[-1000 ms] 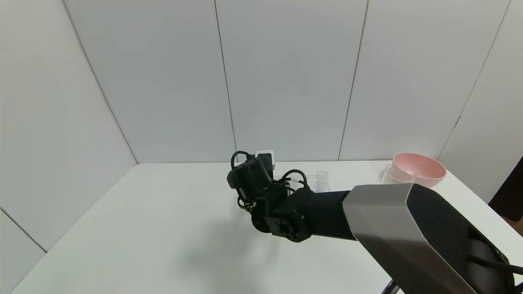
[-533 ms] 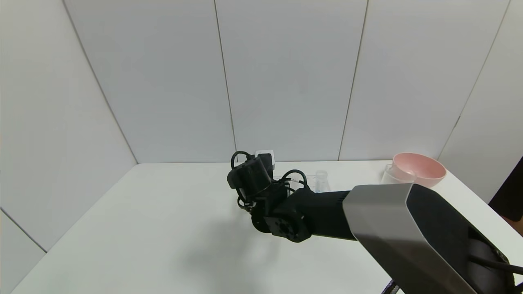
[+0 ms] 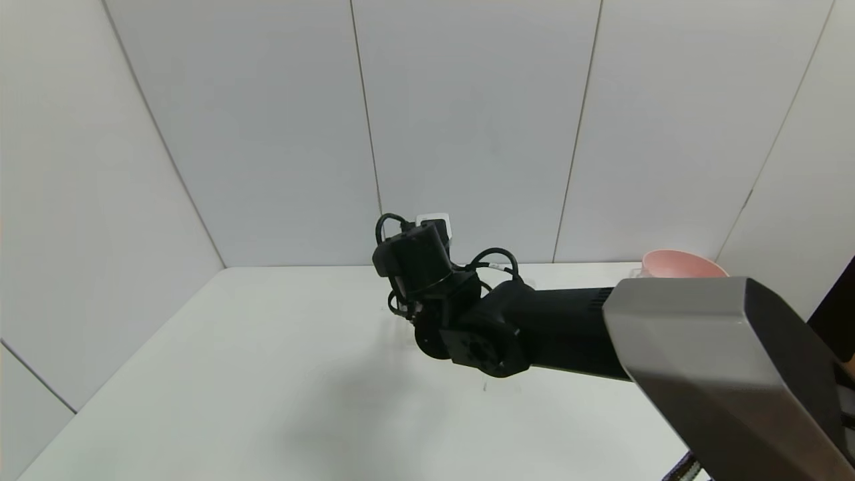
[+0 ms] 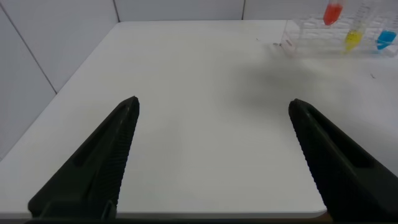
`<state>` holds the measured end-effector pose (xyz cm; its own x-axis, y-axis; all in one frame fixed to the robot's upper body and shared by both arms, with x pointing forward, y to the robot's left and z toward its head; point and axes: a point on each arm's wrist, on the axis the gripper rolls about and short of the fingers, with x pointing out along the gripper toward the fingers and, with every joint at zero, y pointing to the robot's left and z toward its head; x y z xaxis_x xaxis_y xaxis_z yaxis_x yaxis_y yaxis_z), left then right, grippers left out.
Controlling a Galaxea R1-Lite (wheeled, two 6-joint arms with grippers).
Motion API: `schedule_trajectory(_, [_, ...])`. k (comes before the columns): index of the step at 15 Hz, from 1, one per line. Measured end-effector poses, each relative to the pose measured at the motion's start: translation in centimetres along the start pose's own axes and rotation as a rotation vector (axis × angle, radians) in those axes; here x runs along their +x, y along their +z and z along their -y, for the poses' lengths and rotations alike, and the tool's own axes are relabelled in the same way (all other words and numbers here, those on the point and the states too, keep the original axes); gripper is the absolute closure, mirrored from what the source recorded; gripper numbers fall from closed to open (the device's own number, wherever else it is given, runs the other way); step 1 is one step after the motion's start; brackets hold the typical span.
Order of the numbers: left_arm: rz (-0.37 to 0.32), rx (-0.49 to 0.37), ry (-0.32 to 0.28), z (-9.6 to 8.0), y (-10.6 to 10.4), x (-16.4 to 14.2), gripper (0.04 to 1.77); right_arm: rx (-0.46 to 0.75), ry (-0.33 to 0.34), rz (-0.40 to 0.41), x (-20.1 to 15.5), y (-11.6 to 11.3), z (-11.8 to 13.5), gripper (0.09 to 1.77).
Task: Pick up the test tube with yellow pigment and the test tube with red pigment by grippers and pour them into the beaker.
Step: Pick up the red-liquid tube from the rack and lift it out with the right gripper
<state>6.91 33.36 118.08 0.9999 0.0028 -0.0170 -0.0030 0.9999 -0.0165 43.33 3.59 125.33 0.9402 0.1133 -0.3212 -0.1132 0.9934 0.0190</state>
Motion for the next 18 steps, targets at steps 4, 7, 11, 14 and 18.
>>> schedule_trajectory(4, [0.000,0.000,0.000,0.0,0.0,0.0,0.09,-0.001,0.017,0.023,-1.8,1.7,0.3,1.36])
schedule_trajectory(7, [0.000,0.000,0.000,0.0,0.0,0.0,0.09,0.001,0.019,0.026,-2.3,2.1,0.4,1.36])
schedule_trajectory(11, [0.000,0.000,0.000,0.0,0.0,0.0,0.09,-0.005,0.020,0.021,-2.7,2.1,0.6,1.36])
schedule_trajectory(14, [0.000,0.000,0.000,0.0,0.0,0.0,0.09,-0.038,0.053,-0.024,-4.0,1.3,1.3,1.36])
schedule_trajectory(18, [0.000,0.000,0.000,0.0,0.0,0.0,0.09,-0.101,0.173,-0.143,-7.7,0.1,4.4,1.36])
